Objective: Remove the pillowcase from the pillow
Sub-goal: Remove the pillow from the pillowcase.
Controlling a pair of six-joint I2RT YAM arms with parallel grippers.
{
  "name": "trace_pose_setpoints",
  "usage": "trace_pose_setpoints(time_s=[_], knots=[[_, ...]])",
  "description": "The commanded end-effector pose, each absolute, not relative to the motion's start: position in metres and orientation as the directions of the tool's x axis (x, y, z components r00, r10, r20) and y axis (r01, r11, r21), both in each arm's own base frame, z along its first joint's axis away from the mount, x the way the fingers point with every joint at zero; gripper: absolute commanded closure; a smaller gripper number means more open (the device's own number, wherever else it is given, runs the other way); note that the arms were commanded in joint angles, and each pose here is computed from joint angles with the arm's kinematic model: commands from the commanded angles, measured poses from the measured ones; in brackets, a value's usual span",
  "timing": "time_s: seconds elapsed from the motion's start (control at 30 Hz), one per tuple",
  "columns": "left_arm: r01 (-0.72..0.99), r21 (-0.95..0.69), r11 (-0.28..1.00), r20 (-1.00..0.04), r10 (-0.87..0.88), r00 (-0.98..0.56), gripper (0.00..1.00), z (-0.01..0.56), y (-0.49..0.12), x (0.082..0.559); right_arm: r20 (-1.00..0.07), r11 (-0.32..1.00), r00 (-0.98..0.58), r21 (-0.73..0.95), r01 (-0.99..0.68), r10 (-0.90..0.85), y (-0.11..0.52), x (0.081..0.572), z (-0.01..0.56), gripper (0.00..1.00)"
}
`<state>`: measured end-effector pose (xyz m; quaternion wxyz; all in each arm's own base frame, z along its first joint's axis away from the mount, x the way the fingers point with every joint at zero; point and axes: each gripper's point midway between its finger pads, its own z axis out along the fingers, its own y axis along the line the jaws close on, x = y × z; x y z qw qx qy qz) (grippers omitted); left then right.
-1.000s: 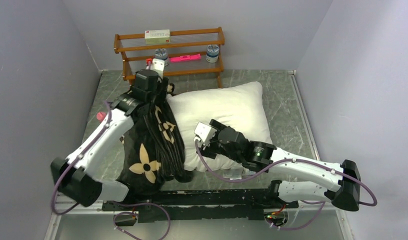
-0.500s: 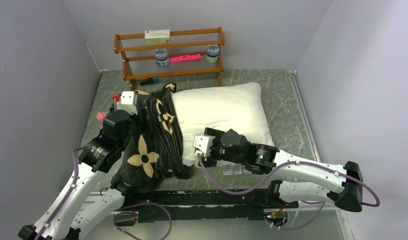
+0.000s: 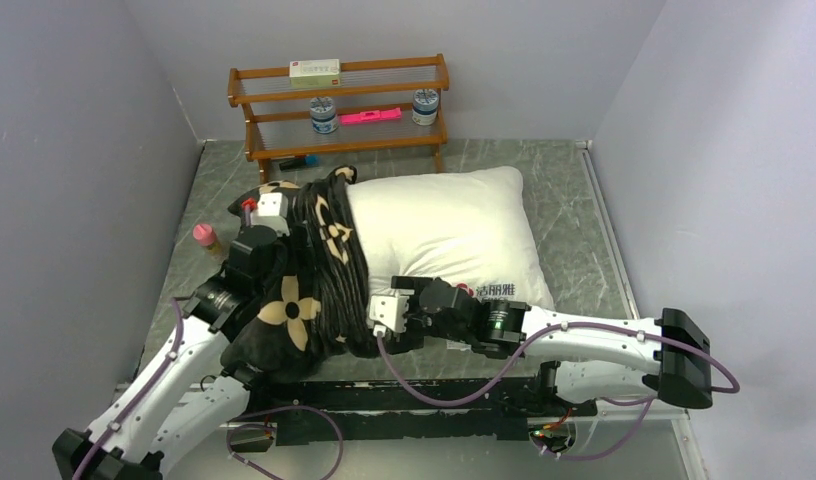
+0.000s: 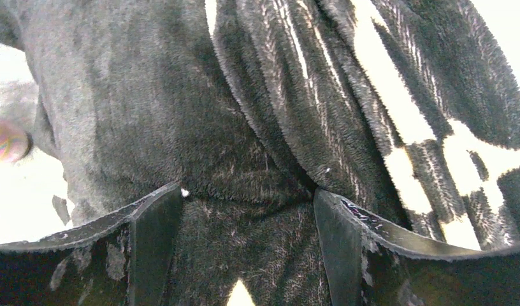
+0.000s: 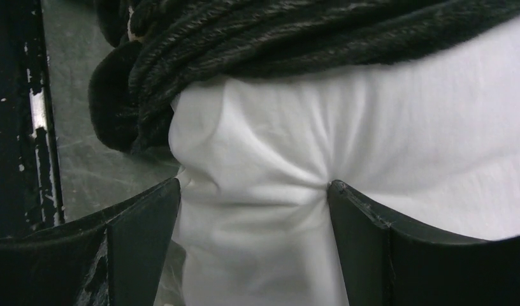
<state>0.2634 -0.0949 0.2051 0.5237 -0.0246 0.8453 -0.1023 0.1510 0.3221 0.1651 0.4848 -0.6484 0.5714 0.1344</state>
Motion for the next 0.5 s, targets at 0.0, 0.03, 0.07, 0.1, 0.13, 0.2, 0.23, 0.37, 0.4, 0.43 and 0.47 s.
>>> trace_pose_setpoints(time_s=[0.0,0.03,0.07,0.1,0.13,0.2,0.23,0.37,0.4,0.43,0.47], knots=[[0.216,-0.198,0.956,-0.878,-0.074,-0.473,0.21,0.206,-0.128,0.278,-0.728,0.134,0.325,-0.494,-0.859,-0.604,0.329,0.153,0.154,0.12],[0.236,-0.192,0.953,-0.882,-0.062,-0.466,0.21,0.208,-0.133,0.284,-0.725,0.134,0.328,-0.499,-0.856,-0.605,0.33,0.154,0.152,0.12],[0.259,-0.19,0.947,-0.885,-0.051,-0.462,0.21,0.211,-0.138,0.288,-0.722,0.134,0.333,-0.506,-0.852,-0.606,0.331,0.155,0.151,0.12],[0.28,-0.189,0.941,-0.882,-0.038,-0.47,0.21,0.209,-0.145,0.294,-0.717,0.136,0.336,-0.513,-0.848,-0.612,0.332,0.158,0.149,0.12],[0.297,-0.197,0.934,-0.879,-0.033,-0.477,0.22,0.211,-0.151,0.298,-0.706,0.13,0.336,-0.518,-0.845,-0.623,0.332,0.159,0.143,0.12],[0.33,-0.213,0.92,-0.873,-0.027,-0.486,0.22,0.215,-0.164,0.308,-0.695,0.136,0.348,-0.539,-0.831,-0.629,0.336,0.164,0.138,0.11],[0.337,-0.217,0.916,-0.874,-0.029,-0.485,0.23,0.219,-0.169,0.314,-0.686,0.146,0.349,-0.553,-0.82,-0.638,0.336,0.168,0.135,0.11],[0.363,-0.23,0.903,-0.875,-0.028,-0.484,0.23,0.23,-0.183,0.329,-0.642,0.177,0.34,-0.601,-0.779,-0.687,0.334,0.184,0.122,0.12],[0.369,-0.231,0.9,-0.879,-0.03,-0.476,0.23,0.233,-0.184,0.331,-0.633,0.188,0.332,-0.611,-0.769,-0.699,0.333,0.187,0.12,0.13],[0.375,-0.231,0.898,-0.882,-0.03,-0.47,0.23,0.236,-0.186,0.333,-0.621,0.192,0.327,-0.621,-0.76,-0.712,0.331,0.19,0.116,0.14],[0.38,-0.229,0.896,-0.886,-0.03,-0.463,0.23,0.239,-0.187,0.335,-0.61,0.195,0.322,-0.628,-0.753,-0.724,0.33,0.193,0.114,0.15]])
